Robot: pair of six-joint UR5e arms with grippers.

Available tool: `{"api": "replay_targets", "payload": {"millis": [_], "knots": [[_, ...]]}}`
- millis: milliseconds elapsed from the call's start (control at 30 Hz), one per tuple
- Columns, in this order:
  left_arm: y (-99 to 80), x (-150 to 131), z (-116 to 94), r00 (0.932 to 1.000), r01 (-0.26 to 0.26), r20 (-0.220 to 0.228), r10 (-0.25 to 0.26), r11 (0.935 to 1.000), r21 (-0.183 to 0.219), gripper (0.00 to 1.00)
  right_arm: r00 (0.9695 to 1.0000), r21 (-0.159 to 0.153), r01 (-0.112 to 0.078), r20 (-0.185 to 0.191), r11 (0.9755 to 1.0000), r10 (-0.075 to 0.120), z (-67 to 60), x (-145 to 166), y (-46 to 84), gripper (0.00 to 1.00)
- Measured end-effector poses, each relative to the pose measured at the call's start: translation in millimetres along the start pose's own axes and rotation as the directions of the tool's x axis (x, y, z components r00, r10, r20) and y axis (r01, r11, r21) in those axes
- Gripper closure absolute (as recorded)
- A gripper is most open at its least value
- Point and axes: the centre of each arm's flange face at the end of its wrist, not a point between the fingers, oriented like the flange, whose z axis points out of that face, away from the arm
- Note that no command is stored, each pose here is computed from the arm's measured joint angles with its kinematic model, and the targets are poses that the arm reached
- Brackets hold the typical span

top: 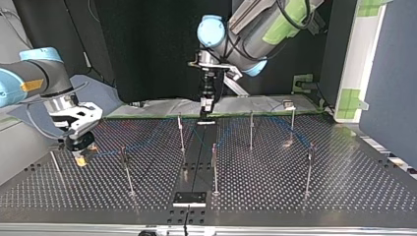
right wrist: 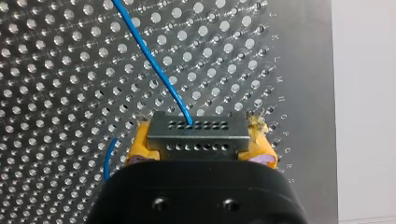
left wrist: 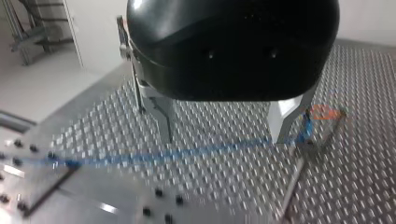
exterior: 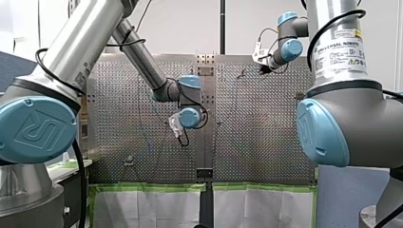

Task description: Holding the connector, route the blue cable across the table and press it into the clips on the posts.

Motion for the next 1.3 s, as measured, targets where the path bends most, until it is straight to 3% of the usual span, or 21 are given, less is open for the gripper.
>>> {"api": "replay_targets", "payload": {"millis": [767,1300], "knots": [[51.0,35.7,-55.3,1.0,-0.002,0.001,0.002,0.9999,-0.011,0.0,1.0,0.003,-0.002,0.006,1.0,0.002,0.6,-2.7,-2.2,1.0],[53.8,37.4,-59.2,1.0,-0.003,0.001,0.003,0.9999,-0.011,0.0,1.0,0.003,-0.003,0.007,1.0,0.003,0.6,-3.2,-2.3,1.0]]}}
